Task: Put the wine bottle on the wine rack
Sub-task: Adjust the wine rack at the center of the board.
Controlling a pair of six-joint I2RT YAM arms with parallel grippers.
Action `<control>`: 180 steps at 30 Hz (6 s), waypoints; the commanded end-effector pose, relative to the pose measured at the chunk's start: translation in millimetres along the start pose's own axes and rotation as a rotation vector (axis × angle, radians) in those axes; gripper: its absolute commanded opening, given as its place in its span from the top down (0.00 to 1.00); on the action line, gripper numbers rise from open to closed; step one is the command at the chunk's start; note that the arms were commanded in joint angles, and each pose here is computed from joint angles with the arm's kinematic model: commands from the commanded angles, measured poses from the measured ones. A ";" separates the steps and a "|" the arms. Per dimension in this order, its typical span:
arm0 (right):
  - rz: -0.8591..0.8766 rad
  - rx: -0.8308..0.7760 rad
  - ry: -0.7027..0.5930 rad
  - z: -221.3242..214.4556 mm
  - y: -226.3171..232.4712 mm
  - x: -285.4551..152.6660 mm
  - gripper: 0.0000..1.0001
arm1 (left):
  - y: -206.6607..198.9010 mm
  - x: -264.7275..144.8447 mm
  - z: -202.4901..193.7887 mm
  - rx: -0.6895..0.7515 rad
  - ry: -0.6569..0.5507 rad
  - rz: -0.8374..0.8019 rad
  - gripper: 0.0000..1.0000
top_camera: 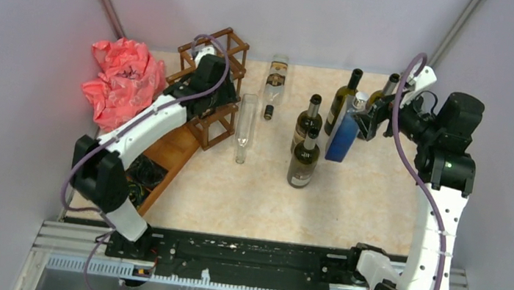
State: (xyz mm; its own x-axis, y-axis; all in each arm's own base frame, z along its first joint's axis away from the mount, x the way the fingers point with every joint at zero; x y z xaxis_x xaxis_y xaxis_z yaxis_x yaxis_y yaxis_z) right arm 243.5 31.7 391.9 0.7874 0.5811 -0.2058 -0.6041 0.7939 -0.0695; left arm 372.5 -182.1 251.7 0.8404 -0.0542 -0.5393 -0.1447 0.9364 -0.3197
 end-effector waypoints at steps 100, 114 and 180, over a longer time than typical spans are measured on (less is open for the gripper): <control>0.245 -0.108 -0.176 69.6 24.7 -1.6 0.02 | 41.7 14.2 86.6 -0.441 -0.001 -0.238 1.00; 0.324 -0.150 -0.239 103.7 39.8 5.8 0.03 | 41.6 7.6 94.6 -0.488 -0.002 -0.296 1.00; 0.591 -0.278 -0.038 72.6 160.2 190.9 0.06 | 50.1 -17.7 107.3 -0.677 0.107 -0.568 1.00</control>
State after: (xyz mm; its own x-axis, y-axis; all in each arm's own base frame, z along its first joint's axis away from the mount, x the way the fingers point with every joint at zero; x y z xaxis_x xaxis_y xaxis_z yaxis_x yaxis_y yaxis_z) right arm 295.4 269.6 397.4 0.2599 0.9133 -0.3135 -0.9628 0.2202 -0.1566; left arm 404.9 -94.3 250.6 0.7378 -0.4442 -0.5083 -0.3348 0.4131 -0.8469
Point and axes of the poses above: each gripper's point midway between its finger pads, its own x axis out along the fingers, its own y axis along the line the jaws close on, z = x × y, the point moved 6 cm from there along -x, back along the fingers, and after that the axes turned 1 degree about -x, right-handed, at the moved point
